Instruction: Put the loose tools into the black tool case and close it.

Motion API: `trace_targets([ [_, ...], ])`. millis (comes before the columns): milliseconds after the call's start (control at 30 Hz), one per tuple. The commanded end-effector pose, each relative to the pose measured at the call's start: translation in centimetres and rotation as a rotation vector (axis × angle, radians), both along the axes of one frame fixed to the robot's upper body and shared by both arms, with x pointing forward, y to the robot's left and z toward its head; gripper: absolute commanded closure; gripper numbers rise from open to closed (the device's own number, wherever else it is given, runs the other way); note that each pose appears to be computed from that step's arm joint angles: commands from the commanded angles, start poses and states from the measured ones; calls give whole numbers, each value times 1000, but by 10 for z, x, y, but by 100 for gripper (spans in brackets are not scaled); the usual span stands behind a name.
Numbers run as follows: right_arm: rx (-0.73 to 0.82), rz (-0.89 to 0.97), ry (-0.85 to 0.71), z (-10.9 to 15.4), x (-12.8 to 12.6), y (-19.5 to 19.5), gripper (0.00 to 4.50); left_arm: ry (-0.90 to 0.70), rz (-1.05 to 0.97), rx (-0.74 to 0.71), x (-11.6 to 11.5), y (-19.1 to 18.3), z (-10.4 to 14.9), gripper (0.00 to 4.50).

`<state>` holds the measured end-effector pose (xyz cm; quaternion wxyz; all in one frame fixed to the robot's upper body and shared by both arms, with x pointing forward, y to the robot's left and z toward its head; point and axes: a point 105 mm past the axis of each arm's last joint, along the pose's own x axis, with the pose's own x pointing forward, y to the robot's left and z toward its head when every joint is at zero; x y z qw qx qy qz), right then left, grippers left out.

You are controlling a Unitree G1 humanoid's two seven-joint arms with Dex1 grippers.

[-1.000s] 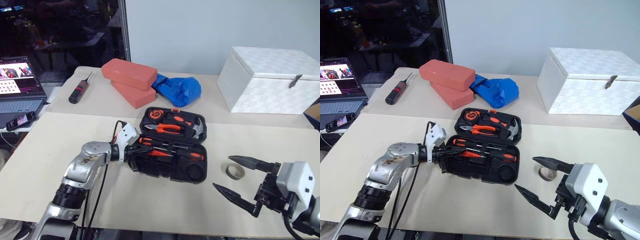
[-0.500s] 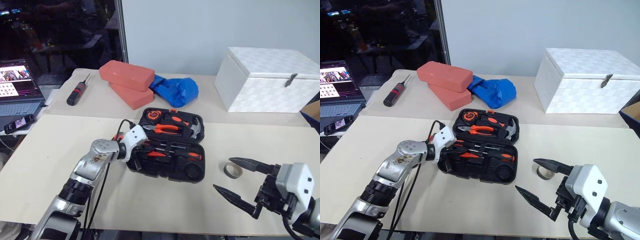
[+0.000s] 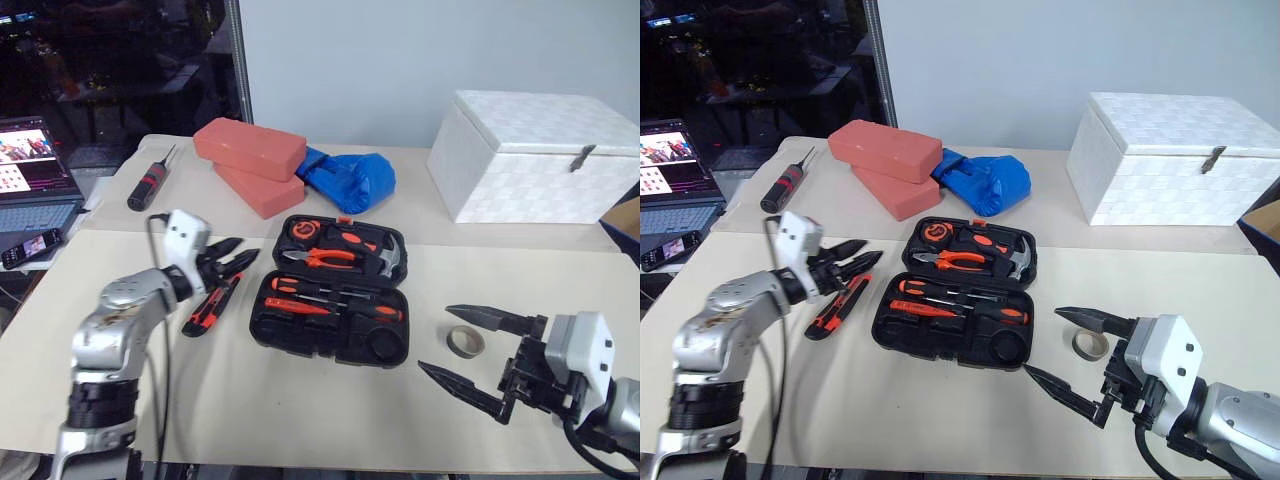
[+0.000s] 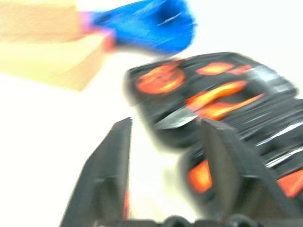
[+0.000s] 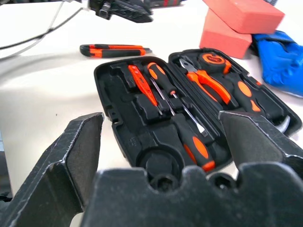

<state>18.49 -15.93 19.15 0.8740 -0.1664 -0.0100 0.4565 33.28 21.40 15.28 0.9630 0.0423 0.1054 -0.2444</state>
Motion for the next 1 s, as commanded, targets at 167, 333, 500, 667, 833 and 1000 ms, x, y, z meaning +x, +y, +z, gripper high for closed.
trace_targets([
  [167, -5, 83, -42, 7, 8, 6, 0, 218, 43, 117, -23, 5, -38, 6],
  [333, -8, 88, -40, 7, 8, 6, 0, 259, 39, 121, -29, 2, -48, 190],
  [500, -8, 80, -35, 5, 7, 6, 0, 77, -47, 9, -22, -6, -12, 278],
  [667, -9, 75, -26, 4, 1, 2, 0, 2, -624, 58, -60, -57, 33, 278],
  [833, -57, 83, -11, 5, -10, -10, 0, 29, -975, 337, -59, -81, 18, 278],
  [1000, -119, 58, -7, 10, -17, -29, 0, 43, -1210, 518, -49, -96, -2, 278],
])
